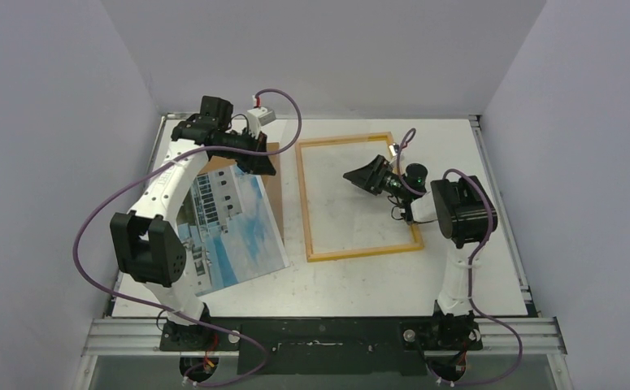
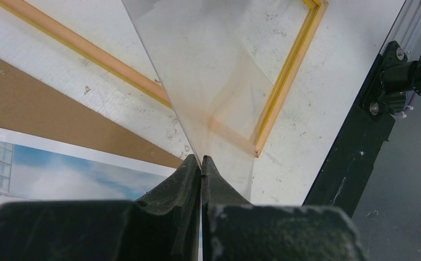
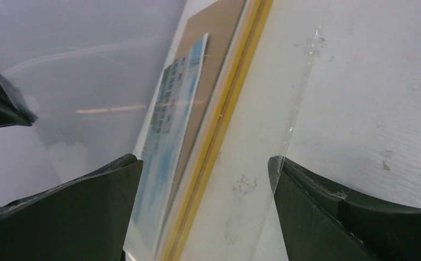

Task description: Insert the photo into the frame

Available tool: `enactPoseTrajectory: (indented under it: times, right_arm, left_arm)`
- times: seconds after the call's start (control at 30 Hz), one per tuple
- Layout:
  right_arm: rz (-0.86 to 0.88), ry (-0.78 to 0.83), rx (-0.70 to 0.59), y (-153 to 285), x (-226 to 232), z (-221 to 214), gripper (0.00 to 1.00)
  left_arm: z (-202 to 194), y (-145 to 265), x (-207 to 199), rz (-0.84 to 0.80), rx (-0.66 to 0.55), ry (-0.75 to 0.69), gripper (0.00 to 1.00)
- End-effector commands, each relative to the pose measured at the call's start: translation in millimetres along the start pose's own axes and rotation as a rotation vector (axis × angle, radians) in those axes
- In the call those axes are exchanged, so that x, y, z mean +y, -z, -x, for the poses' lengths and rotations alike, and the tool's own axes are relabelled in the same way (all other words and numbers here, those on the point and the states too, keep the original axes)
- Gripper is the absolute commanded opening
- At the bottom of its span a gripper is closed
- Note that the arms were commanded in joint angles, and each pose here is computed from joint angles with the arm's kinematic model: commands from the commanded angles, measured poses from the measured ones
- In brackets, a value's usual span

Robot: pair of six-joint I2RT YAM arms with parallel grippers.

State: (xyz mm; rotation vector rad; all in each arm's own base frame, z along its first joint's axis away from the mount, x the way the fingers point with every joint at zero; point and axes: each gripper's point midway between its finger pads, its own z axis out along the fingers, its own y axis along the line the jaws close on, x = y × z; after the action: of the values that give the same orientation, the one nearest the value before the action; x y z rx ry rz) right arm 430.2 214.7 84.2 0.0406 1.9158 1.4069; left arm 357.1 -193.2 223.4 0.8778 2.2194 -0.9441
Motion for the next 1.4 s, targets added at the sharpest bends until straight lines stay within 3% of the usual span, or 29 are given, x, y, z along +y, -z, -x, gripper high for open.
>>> enactPoseTrajectory:
  times: [0.0,0.2,0.37,0.63,0.7,0.73,0.77,0.83,0.93,1.13,1.37]
  right_arm:
    - [0.338,0.039,-0.083,12.2,71.4,21.5,0.88]
    - [0.392,0.028,-0.086,17.8,84.3,24.1,0.82]
    - [0.431,0.038,-0.068,24.2,101.7,25.7,0.61]
    - [0.444,0.045,-0.067,44.0,123.2,29.7,0.16]
    - [0.392,0.049,-0.091,49.5,122.0,41.3,0.11]
    - [0.367,0.055,-0.105,52.4,122.6,48.4,0.10]
    - [0.332,0.059,-0.110,54.8,122.4,56.0,0.09]
    - [0.234,0.066,-0.098,56.7,118.0,71.8,0.09]
    - [0.080,0.147,-0.095,66.6,122.0,105.7,0.08]
    - [-0.150,0.233,-0.203,109.6,145.2,167.8,0.07]
    - [-0.416,0.242,-0.307,158.8,143.9,197.0,0.06]
  left_arm:
    - [21.2,17.7,-17.6,-0.006,-0.071,-0.085,0.00]
    - [21.4,16.4,-15.6,0.001,-0.073,-0.080,0.00]
    - [21.6,13.6,-11.4,0.015,-0.084,-0.064,0.00]
    - [24.7,10.0,10.7,0.111,-0.117,-0.016,0.00]
    - [25.3,8.6,20.1,0.157,-0.126,0.004,0.10]
    - [24.8,7.7,25.1,0.179,-0.127,0.013,0.17]
    - [23.3,7.1,30.6,0.207,-0.124,0.028,0.33]
    - [23.2,5.8,39.3,0.247,-0.137,0.054,0.55]
    - [18.8,1.6,54.3,0.313,-0.144,0.087,0.69]
    - [4.1,-18.9,80.1,0.402,-0.118,0.152,0.75]
    - [-12.4,-91.4,65.1,0.363,-0.009,0.183,0.74]
